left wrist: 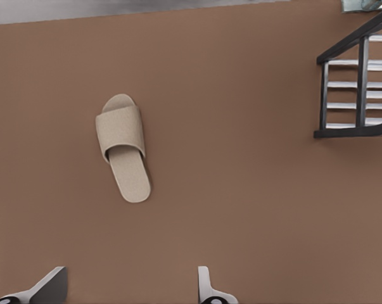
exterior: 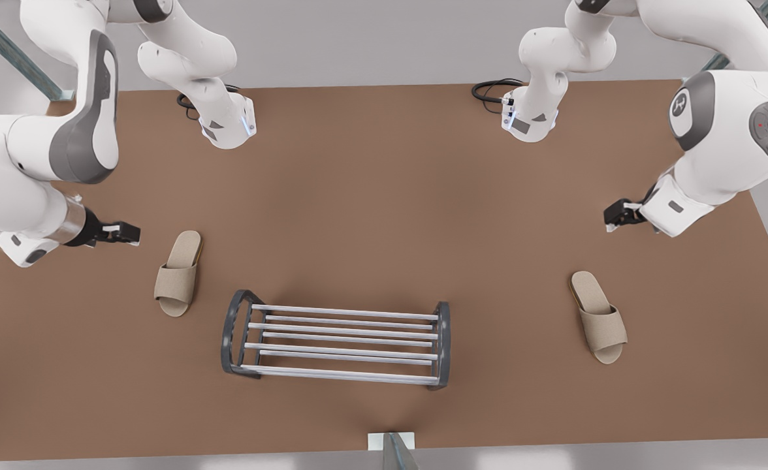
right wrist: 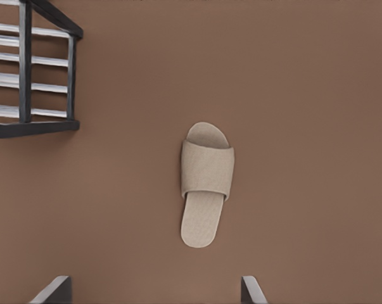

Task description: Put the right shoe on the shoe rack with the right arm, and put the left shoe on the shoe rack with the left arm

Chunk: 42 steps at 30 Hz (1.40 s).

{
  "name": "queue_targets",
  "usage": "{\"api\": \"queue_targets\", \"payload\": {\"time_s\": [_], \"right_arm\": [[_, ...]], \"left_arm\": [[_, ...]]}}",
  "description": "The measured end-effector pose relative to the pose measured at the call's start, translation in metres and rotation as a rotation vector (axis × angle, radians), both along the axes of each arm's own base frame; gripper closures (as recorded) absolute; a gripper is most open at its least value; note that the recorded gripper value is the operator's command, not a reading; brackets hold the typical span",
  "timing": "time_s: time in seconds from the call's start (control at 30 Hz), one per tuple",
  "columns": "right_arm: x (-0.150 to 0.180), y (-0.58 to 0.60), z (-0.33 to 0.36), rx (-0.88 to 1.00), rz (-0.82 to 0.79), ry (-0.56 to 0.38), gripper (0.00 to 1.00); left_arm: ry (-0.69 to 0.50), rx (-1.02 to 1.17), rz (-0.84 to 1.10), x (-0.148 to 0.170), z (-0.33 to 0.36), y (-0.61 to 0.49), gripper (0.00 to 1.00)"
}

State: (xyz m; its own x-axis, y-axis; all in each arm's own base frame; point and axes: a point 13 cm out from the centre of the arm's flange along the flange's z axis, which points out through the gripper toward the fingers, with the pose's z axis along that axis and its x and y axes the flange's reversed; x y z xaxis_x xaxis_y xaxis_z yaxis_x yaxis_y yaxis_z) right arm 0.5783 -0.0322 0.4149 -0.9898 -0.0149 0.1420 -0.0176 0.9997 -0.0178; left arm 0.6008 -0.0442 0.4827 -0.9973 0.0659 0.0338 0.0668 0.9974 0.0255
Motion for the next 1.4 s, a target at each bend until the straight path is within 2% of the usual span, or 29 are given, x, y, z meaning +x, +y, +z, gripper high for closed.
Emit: {"api": "queue_targets", "payload": {"time_s": [0.13, 0.27, 0.37, 0.47, 0.53, 0.6, 0.67, 0.7, 0.73, 0.77, 0.8, 0.83, 0.87, 0.9, 1.0, 1.13, 1.23, 1.4], "right_arm": [[0.000, -0.013, -0.019, -0.021, 0.025, -0.043, 0.00], [-0.016, -0.003, -0.055, -0.150, 0.185, -0.041, 0.00], [-0.016, 0.007, -0.084, -0.309, 0.377, -0.053, 0.00], [-0.010, 0.018, -0.115, -0.455, 0.601, -0.085, 0.00], [0.005, 0.020, -0.135, -0.547, 0.752, -0.113, 0.00], [0.023, 0.000, -0.151, -0.687, 0.915, -0.121, 0.00], [0.032, -0.025, -0.169, -0.792, 1.053, -0.116, 0.00], [0.032, -0.031, -0.180, -0.834, 1.123, -0.111, 0.00], [0.033, -0.032, -0.191, -0.866, 1.188, -0.113, 0.00], [0.033, -0.029, -0.198, -0.897, 1.253, -0.119, 0.00], [0.026, -0.025, -0.208, -0.934, 1.336, -0.119, 0.00], [0.015, -0.021, -0.217, -0.971, 1.425, -0.122, 0.00], [0.007, -0.015, -0.224, -1.002, 1.502, -0.133, 0.00], [0.000, -0.010, -0.231, -1.020, 1.562, -0.146, 0.00], [-0.023, -0.008, -0.259, -1.022, 1.656, -0.170, 0.00], [-0.057, -0.005, -0.291, -1.003, 1.715, -0.209, 0.00], [-0.071, 0.004, -0.297, -0.991, 1.713, -0.264, 0.00], [-0.081, 0.002, -0.297, -0.983, 1.675, -0.336, 0.00]], "left_arm": [[-0.028, 0.001, 0.006, 0.008, 0.000, 0.004, 0.00], [-0.022, -0.042, 0.053, 0.006, -0.018, 0.015, 0.00], [0.039, -0.336, 0.317, -0.030, -0.088, 0.071, 0.00], [-0.015, -0.734, 0.700, -0.055, -0.160, 0.098, 0.00], [-0.151, -1.000, 1.037, -0.055, -0.190, 0.145, 0.00], [-0.390, -1.143, 1.347, -0.056, -0.207, 0.228, 0.00], [-0.620, -1.135, 1.565, -0.079, -0.231, 0.310, 0.00], [-0.695, -1.097, 1.617, -0.089, -0.245, 0.329, 0.00], [-0.723, -1.054, 1.603, -0.084, -0.259, 0.318, 0.00], [-0.694, -1.020, 1.508, -0.061, -0.271, 0.265, 0.00], [-0.623, -0.994, 1.346, -0.035, -0.283, 0.171, 0.00], [-0.546, -0.964, 1.160, -0.027, -0.296, 0.068, 0.00], [-0.500, -0.927, 1.009, -0.033, -0.310, -0.004, 0.00], [-0.497, -0.879, 0.926, -0.042, -0.322, -0.027, 0.00], [-0.586, -0.724, 0.860, -0.050, -0.341, 0.026, 0.00], [-0.646, -0.611, 0.780, -0.063, -0.351, 0.044, 0.00], [-0.679, -0.575, 0.772, -0.070, -0.356, 0.045, 0.00], [-0.742, -0.617, 0.818, -0.064, -0.352, 0.039, 0.00]]}}
